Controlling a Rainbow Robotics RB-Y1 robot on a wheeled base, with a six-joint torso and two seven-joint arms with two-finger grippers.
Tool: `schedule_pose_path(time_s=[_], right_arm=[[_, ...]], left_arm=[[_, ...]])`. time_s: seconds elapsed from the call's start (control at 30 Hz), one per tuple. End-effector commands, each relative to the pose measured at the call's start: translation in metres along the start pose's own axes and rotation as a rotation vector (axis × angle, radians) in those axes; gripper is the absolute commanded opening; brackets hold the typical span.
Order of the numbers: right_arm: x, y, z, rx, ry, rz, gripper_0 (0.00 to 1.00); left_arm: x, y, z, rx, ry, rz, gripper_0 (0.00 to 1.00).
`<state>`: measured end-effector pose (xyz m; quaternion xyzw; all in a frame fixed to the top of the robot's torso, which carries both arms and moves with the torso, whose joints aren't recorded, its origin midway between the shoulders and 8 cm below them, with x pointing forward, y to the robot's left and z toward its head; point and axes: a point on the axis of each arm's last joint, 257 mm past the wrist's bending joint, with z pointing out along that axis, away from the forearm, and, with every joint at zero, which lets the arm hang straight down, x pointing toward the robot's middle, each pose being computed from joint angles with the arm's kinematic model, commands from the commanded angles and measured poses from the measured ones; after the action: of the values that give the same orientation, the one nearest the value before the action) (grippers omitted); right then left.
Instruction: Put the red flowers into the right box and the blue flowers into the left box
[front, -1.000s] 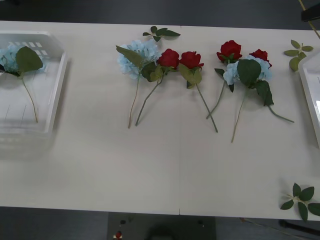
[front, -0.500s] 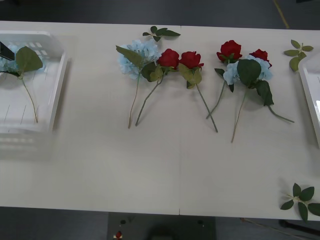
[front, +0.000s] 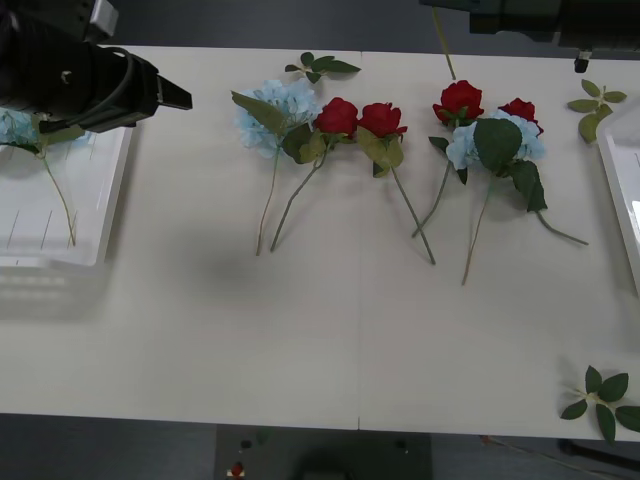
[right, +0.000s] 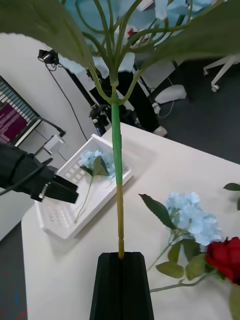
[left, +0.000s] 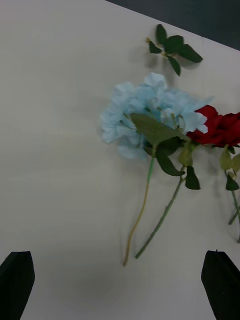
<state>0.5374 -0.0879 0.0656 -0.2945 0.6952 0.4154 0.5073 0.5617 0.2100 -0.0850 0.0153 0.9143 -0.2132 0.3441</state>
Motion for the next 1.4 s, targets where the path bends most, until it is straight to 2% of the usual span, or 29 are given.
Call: schedule_pose_path(time_s=[0.03,0.27,0.47,0.63,0.93,1.17,1.4], right_arm=[[-0.01,0.035,0.023,-0.07,-0.044,0.072,0.0],[-0.004,0.056,0.053,-0.117,-0.061,0.127,0.0],[-0.005,0.07,0.079,-0.128,-0.095,0.146,0.0],[-0.002,0.083,0.093,-0.15,-0.095,0.158,0.0],[0.006,0.098,0.12,-0.163,-0.111,0.189,0.0],[0.013,0.108,0.136,-0.169,-0.123,0.22,0.0],[0.02,0.116,0.149,-0.168,-0.124,0.226,0.0]], left_arm=[[-0.02,-0.047,-0.007,0.111,-0.055,0.168,0.97],[-0.003,-0.09,-0.013,0.293,-0.019,0.269,0.97],[0.0,-0.104,-0.017,0.348,-0.035,0.394,0.97],[0.002,-0.126,-0.021,0.453,-0.077,0.457,0.97],[0.015,-0.166,-0.015,0.789,-0.191,0.547,0.97],[0.024,-0.187,-0.024,0.948,-0.262,0.526,0.97],[0.01,-0.184,-0.049,1.032,-0.358,0.426,0.97]])
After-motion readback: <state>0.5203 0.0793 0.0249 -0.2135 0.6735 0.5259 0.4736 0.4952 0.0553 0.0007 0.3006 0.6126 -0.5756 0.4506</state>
